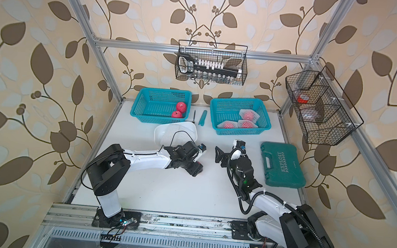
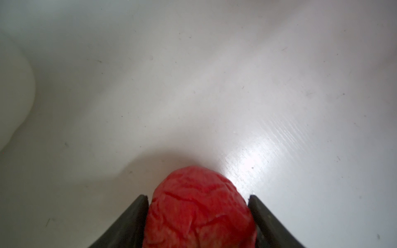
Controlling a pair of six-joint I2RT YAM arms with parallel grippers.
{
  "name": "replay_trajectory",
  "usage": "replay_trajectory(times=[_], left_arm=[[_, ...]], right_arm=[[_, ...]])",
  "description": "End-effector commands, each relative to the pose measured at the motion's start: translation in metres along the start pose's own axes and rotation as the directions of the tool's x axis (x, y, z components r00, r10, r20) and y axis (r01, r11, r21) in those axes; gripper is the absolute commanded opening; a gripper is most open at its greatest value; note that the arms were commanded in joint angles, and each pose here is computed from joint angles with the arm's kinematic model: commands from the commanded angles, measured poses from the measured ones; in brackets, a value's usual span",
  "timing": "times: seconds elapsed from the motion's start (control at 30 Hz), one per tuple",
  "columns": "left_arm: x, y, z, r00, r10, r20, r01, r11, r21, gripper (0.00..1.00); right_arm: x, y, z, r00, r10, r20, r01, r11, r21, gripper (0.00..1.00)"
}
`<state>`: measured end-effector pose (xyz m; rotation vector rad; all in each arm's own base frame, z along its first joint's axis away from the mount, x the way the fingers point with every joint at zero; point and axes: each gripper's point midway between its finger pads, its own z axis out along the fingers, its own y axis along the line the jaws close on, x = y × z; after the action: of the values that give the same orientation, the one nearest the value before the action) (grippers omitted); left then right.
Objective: Remove foam nets from apples
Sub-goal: Pick up the apple from the center of the board, then place the apple in the basket.
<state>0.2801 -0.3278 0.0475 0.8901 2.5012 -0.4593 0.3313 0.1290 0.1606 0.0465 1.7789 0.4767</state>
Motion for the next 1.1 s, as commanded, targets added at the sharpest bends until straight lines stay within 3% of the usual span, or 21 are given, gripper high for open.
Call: replay_trajectory(times=[0.0,0.2,0.37,0.5,0.63,0.83,1.07], left_arm=[[-0.009,-0.009,-0.012,0.999,0.042,0.025,-0.043,0.999,0.031,0.54],[-0.034,-0.005,-0.041,0.991,0.083,0.105,-0.083,0.997,0.0,0.53],[-0.095,0.037,-0.09,0.962,0.036,0.272,-0.019,0.998,-0.065,0.53],[-0.147,0.104,-0.134,0.92,0.008,0.391,0.078,0.976,-0.202,0.56],[-0.169,0.195,-0.162,0.897,-0.071,0.437,0.219,0.928,-0.3,0.56],[-0.177,0.305,-0.157,0.889,-0.169,0.425,0.337,0.87,-0.36,0.54],[-0.188,0.39,-0.122,0.87,-0.228,0.436,0.395,0.852,-0.343,0.54]], right_arm=[[-0.007,-0.003,-0.001,1.0,0.015,0.018,-0.016,1.0,0.021,0.99],[-0.005,-0.006,0.0,1.0,0.014,0.015,-0.015,0.999,0.036,0.99],[-0.002,-0.007,0.003,1.0,0.014,0.0,-0.014,0.999,0.042,0.99],[-0.002,-0.005,0.003,1.0,0.02,0.001,-0.02,0.999,0.035,0.99],[-0.003,-0.005,0.002,1.0,0.019,0.005,-0.019,0.999,0.03,0.99],[-0.003,-0.005,0.002,1.0,0.02,-0.001,-0.02,0.999,0.035,0.99],[-0.003,-0.004,0.002,1.0,0.027,0.001,-0.027,0.999,0.028,0.99]])
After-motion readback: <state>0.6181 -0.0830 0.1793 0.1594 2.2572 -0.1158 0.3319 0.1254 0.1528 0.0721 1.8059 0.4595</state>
